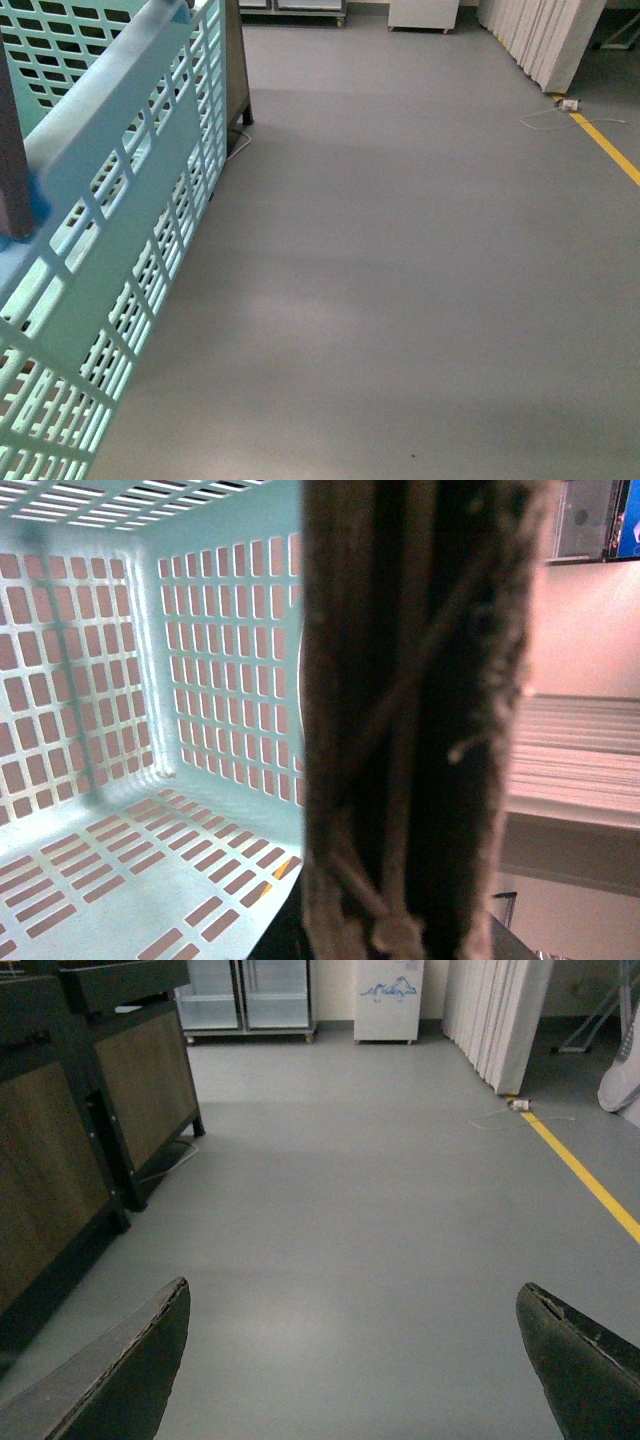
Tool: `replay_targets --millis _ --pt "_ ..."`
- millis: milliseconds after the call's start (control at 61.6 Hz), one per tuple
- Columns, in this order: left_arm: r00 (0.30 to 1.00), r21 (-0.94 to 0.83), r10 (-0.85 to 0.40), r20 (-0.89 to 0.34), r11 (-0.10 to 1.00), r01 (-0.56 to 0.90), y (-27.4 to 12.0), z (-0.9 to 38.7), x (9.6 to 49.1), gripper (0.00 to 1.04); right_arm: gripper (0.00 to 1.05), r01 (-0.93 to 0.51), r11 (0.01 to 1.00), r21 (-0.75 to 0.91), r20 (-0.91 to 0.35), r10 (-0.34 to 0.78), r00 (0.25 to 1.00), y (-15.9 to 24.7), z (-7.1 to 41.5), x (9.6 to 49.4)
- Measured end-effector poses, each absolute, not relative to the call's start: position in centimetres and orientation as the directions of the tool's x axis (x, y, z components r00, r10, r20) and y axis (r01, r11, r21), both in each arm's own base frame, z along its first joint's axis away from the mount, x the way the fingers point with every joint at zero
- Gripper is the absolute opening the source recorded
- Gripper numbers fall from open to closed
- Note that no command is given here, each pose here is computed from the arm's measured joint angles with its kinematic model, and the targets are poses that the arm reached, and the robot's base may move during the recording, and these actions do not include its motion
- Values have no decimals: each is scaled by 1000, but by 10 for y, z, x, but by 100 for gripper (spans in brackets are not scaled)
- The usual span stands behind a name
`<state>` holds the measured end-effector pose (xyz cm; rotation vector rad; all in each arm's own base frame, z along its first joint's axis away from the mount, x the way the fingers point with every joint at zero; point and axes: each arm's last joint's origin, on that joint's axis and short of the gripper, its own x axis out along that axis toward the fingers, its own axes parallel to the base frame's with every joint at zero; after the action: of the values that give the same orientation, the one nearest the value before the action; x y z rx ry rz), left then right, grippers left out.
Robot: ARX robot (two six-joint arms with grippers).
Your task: Pick lemon and mango into basket
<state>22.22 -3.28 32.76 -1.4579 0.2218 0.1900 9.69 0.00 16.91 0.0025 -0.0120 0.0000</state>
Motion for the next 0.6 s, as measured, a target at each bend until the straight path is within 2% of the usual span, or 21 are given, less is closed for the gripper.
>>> replay_targets --millis 600 --pt "965 -960 -6 -263 104 -261 -33 328 222 5 96 0 1000 2 12 0 1000 0 169 97"
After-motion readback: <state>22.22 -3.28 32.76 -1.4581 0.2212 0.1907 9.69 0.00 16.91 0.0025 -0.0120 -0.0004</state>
